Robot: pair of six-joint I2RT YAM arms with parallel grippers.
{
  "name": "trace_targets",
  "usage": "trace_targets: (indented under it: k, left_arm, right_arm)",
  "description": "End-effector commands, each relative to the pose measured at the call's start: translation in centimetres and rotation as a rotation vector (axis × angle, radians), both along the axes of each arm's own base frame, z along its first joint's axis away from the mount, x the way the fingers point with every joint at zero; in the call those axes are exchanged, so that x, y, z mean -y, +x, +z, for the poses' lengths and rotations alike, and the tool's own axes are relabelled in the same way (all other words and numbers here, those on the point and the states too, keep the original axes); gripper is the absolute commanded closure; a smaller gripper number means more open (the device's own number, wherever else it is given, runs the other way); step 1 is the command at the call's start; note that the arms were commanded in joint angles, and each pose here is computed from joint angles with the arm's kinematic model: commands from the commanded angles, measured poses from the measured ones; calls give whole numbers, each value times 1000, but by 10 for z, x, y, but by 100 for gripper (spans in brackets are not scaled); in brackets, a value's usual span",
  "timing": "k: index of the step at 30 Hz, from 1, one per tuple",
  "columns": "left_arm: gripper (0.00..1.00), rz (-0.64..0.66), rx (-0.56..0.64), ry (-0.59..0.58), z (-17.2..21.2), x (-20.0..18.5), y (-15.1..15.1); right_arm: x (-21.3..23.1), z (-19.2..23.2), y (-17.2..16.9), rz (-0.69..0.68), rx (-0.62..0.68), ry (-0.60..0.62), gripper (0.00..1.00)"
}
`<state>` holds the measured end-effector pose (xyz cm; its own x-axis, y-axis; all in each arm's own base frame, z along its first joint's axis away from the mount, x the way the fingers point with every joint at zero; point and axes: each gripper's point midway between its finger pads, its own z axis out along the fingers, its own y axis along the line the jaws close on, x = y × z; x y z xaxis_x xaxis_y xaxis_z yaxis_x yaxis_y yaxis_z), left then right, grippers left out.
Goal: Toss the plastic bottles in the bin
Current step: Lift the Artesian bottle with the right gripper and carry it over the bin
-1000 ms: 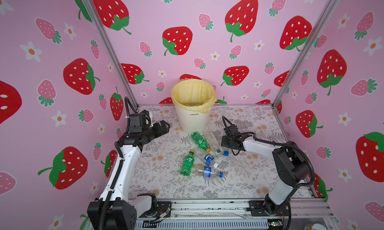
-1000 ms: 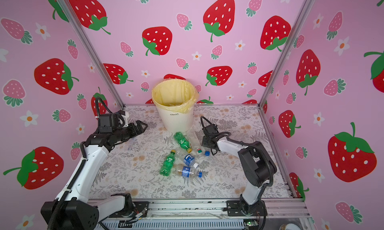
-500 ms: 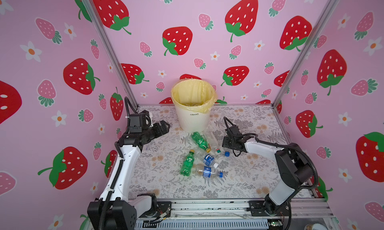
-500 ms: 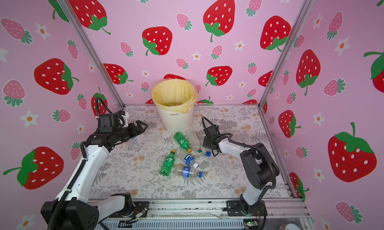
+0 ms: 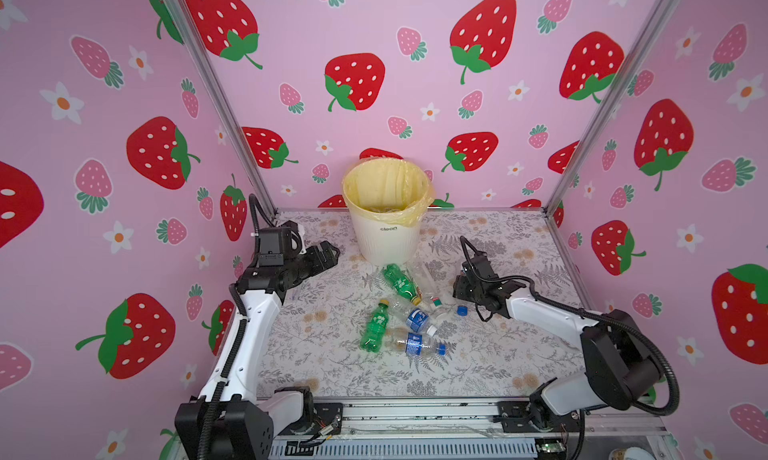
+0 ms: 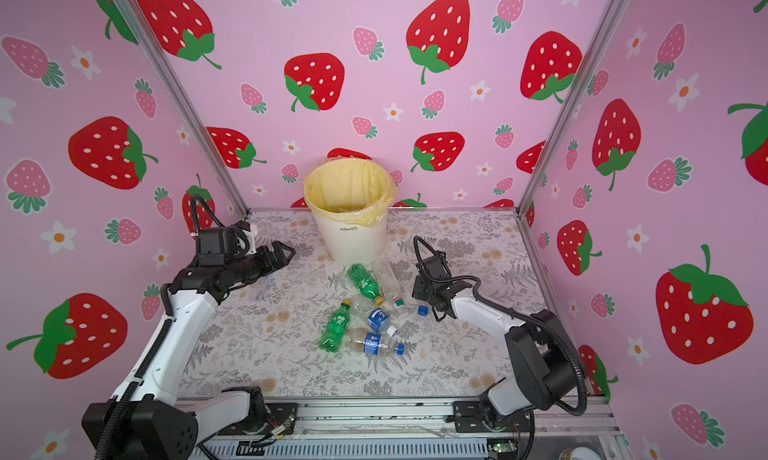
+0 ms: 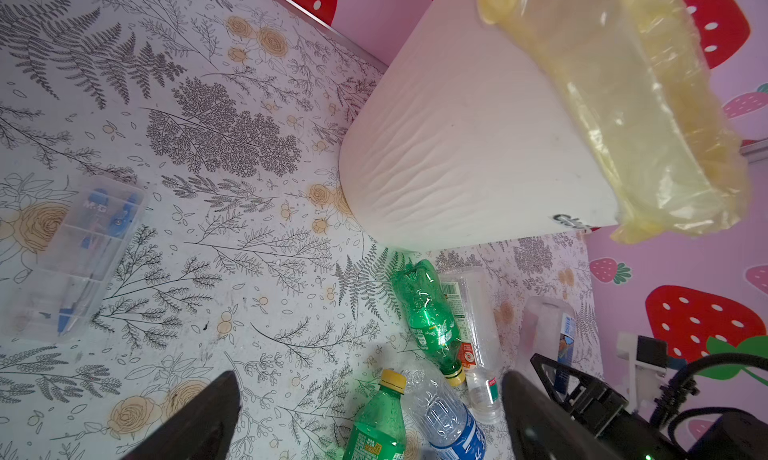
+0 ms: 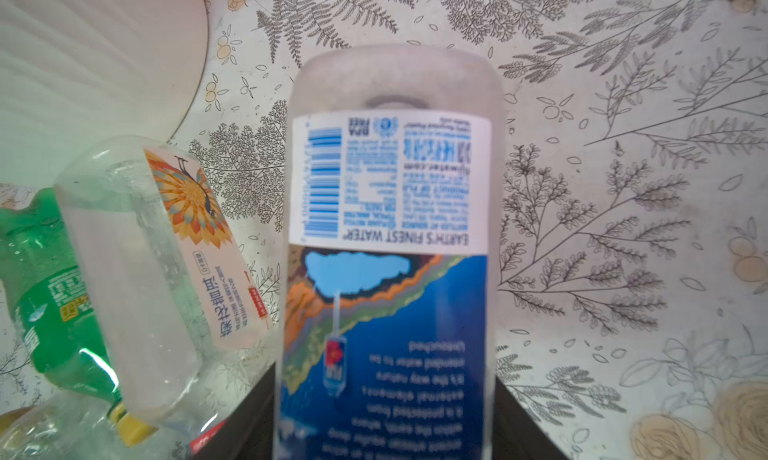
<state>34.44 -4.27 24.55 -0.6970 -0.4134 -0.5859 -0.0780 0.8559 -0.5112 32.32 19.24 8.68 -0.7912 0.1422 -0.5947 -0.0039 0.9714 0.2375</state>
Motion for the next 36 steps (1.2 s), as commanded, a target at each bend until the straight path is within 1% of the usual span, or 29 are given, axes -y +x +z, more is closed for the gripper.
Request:
trace_targets:
  k: [1,5,10,13,20,23,25,29,36]
  left_arm:
    - [0,-4,6,-6,-1,0,1]
    - [0,-3,1,-6,-3,0,2]
    - [0,-1,-3,-7,-5,0,2]
    - [0,-5,-10,-11,-7,0,3]
    - [0,-6,-12,-11,-8,1,3]
    - [0,-5,-14,-12,-8,1,4]
    - [1,-6,-14,-14,-9,1,4]
    - [0,-11,-13,-15,-8,2,4]
    - [0,-7,-10,-9,-8,0,3]
  right_arm:
    - [6,14,-2,-3,59,20,38]
    - [7,30,-8,16,118,69,40]
    - [1,56,-17,82,202,148,41]
    - [-3,73,-21,112,229,186,41]
    - [-11,112,-24,172,299,236,41]
    - [-22,131,-22,232,342,257,41]
    - [-27,143,-17,259,355,248,42]
    - [-34,168,-9,276,401,249,42]
    - [-48,216,2,316,503,290,42]
